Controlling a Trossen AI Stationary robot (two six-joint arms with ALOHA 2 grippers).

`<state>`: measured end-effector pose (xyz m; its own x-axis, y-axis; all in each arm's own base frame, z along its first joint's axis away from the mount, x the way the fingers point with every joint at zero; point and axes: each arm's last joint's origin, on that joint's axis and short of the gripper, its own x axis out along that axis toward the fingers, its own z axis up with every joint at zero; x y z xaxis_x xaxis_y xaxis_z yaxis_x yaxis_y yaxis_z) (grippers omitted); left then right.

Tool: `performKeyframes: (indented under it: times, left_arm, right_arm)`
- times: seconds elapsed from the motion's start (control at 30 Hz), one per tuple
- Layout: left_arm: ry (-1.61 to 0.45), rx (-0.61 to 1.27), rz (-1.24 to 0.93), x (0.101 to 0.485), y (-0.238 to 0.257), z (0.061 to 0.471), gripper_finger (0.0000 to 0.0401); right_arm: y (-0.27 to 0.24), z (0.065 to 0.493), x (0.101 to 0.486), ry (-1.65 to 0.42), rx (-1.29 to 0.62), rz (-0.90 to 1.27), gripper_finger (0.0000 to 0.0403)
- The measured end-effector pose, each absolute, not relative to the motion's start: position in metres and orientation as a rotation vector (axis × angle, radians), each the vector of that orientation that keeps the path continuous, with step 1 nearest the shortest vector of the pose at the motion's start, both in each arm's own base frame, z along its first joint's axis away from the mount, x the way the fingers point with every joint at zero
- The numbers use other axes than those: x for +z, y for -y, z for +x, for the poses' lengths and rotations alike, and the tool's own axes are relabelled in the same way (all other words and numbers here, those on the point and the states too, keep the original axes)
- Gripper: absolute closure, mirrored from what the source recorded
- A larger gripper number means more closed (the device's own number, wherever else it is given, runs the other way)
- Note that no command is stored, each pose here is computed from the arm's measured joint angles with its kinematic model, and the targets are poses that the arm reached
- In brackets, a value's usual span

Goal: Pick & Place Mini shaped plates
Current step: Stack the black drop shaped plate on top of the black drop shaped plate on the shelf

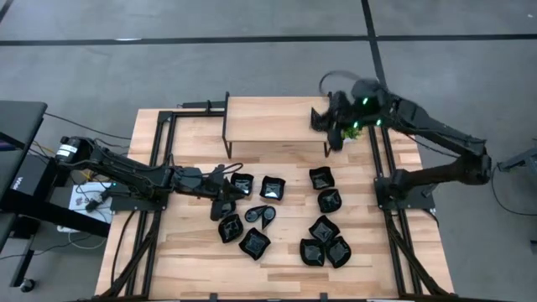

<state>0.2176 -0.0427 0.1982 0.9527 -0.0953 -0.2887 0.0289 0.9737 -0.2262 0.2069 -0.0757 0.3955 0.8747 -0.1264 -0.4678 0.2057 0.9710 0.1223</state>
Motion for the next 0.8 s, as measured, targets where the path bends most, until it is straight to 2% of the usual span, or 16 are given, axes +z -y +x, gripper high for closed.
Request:
performKeyframes:
  times: [0.33, 0.57, 0.8]
  left_arm:
    - [-0.353, -0.094, -0.216, 0.208, 0.040, 0.198, 0.0325]
    - [-0.332, -0.113, -0.222, 0.221, 0.037, 0.181, 0.0325]
    - [-0.331, -0.167, -0.232, 0.222, 0.038, 0.179, 0.0325]
  right_arm:
    - [-0.012, 0.288, 0.335, -0.748, 0.013, -0.029, 0.0317]
    - [-0.047, 0.330, 0.285, -0.860, 0.056, 0.027, 0.0317]
    - [-0.074, 0.352, 0.256, -0.868, 0.089, 0.067, 0.0317]
